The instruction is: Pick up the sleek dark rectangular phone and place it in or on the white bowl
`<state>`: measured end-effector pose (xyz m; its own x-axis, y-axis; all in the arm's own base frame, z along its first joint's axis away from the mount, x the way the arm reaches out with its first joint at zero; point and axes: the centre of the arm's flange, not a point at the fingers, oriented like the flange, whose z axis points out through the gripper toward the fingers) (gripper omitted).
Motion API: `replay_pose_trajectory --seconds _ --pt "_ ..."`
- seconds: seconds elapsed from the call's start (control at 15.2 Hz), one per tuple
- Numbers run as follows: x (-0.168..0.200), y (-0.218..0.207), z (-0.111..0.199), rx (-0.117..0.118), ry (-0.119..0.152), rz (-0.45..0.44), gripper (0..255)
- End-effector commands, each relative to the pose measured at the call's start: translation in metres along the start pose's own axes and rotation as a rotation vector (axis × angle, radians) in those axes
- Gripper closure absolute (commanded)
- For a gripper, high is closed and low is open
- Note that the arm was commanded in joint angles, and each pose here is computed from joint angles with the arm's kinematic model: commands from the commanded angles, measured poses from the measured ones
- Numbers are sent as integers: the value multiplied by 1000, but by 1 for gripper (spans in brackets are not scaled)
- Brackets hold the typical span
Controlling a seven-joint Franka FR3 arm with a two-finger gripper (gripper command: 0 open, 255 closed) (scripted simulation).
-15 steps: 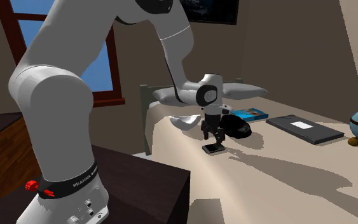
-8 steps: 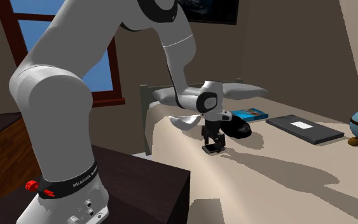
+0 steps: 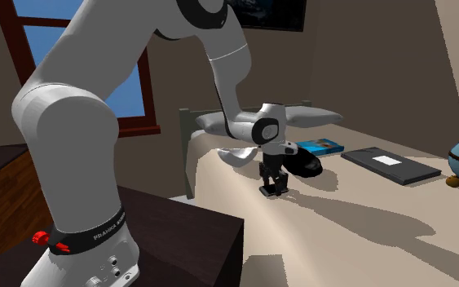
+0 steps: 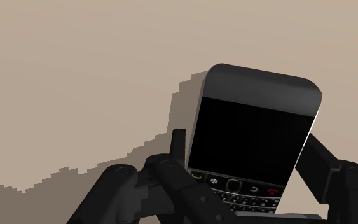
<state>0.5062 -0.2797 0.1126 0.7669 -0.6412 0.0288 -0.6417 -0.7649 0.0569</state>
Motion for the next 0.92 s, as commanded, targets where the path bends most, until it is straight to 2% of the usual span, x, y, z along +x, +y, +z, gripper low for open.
replay_pose_trajectory --seconds 0.0,0.4,0.86 --pt "0 0 1 -1 -2 0 255" --pt "0 0 1 -1 -2 0 255" --pt "1 3 -36 -1 -2 0 255"
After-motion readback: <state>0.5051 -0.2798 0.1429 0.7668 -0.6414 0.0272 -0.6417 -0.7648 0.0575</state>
